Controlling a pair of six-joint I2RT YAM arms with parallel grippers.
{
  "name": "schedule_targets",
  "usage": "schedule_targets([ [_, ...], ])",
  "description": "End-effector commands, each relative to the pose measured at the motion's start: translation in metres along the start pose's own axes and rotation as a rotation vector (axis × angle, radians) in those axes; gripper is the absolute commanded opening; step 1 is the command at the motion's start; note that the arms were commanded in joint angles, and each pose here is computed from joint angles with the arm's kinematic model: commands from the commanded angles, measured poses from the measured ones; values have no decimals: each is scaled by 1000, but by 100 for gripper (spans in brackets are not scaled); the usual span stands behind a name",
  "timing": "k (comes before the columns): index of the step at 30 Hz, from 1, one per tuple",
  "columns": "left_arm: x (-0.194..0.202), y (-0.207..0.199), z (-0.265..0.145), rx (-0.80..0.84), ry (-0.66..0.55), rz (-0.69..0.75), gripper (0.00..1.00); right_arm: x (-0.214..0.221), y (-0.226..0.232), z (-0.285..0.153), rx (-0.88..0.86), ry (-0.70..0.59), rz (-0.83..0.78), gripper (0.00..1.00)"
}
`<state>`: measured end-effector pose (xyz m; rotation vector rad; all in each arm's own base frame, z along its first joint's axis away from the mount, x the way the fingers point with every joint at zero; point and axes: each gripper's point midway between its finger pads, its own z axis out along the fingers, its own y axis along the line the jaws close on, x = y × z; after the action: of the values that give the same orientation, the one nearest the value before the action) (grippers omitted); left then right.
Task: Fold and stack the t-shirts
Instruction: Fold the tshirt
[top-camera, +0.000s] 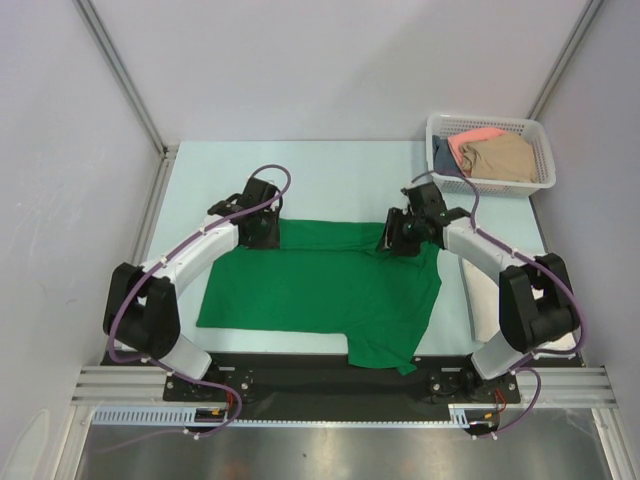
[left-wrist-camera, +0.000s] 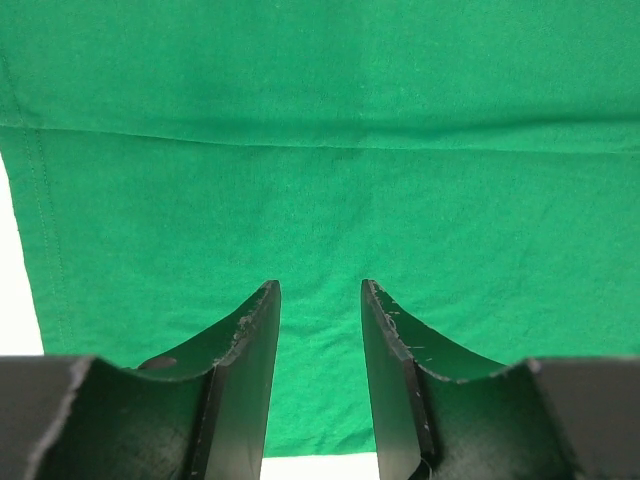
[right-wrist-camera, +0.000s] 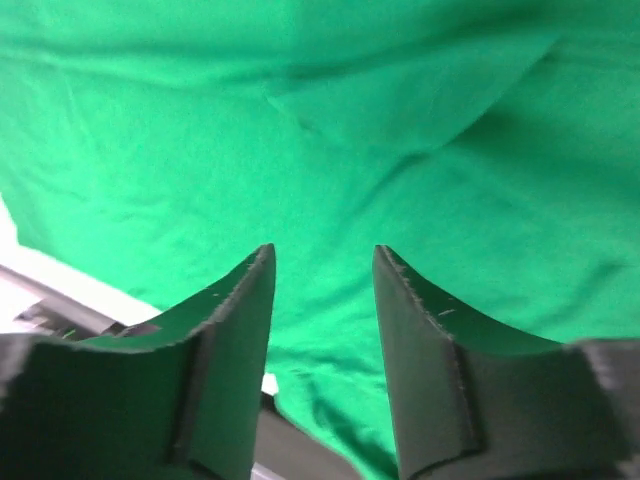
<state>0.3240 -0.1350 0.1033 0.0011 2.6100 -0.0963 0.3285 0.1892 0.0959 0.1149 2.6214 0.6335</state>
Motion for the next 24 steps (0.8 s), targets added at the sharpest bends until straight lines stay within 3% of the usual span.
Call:
schedule_targets([
  [1,-11,-5,-13,37,-44,-10,44,6,20,13,-194,21,157,46],
  [3,-9,-4,-15,36,-45,-8,44,7,11,21,-221,41,189,36],
  [6,-7,-3,-18,40,-48,-7,46,4,2,29,-205,40,191,30],
  [24,-8,2,-18,28,-53,0,47,-18,-18,63,-171,37,255,40],
])
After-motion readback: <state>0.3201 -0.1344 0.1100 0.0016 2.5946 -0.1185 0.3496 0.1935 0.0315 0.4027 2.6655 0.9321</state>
